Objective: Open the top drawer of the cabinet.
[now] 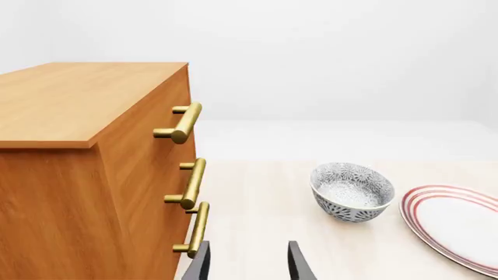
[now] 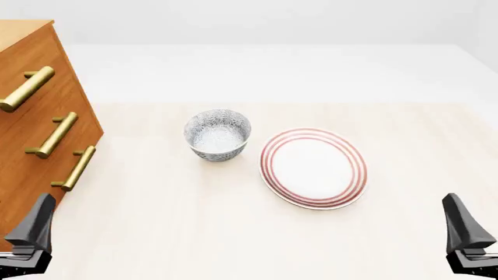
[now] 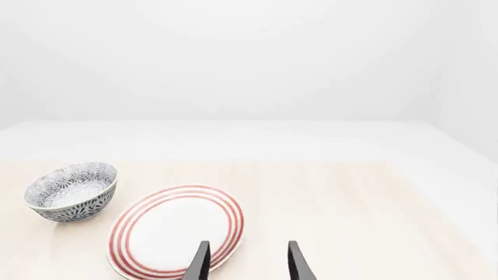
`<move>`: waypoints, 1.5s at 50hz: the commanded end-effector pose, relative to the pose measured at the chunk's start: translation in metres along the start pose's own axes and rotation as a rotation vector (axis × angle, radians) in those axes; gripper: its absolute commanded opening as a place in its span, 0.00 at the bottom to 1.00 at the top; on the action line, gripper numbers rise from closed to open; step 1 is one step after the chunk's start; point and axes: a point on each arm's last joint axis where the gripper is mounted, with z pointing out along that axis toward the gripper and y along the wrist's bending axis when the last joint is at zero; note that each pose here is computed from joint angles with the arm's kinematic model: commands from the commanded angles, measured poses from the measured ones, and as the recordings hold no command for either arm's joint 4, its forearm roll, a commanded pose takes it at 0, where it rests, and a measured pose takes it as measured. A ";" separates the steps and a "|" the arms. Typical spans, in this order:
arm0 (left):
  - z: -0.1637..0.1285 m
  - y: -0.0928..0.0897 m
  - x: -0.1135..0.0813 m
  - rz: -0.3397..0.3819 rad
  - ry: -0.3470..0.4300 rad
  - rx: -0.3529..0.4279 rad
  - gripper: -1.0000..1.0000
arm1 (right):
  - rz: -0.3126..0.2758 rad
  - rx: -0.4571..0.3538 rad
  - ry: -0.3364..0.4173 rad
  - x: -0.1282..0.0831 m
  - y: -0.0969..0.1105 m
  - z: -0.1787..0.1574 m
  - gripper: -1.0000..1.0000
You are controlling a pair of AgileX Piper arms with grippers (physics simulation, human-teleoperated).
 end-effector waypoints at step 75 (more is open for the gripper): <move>0.012 0.002 -0.063 0.605 0.119 0.008 1.00 | -0.010 -0.002 -0.001 -0.001 0.000 0.000 1.00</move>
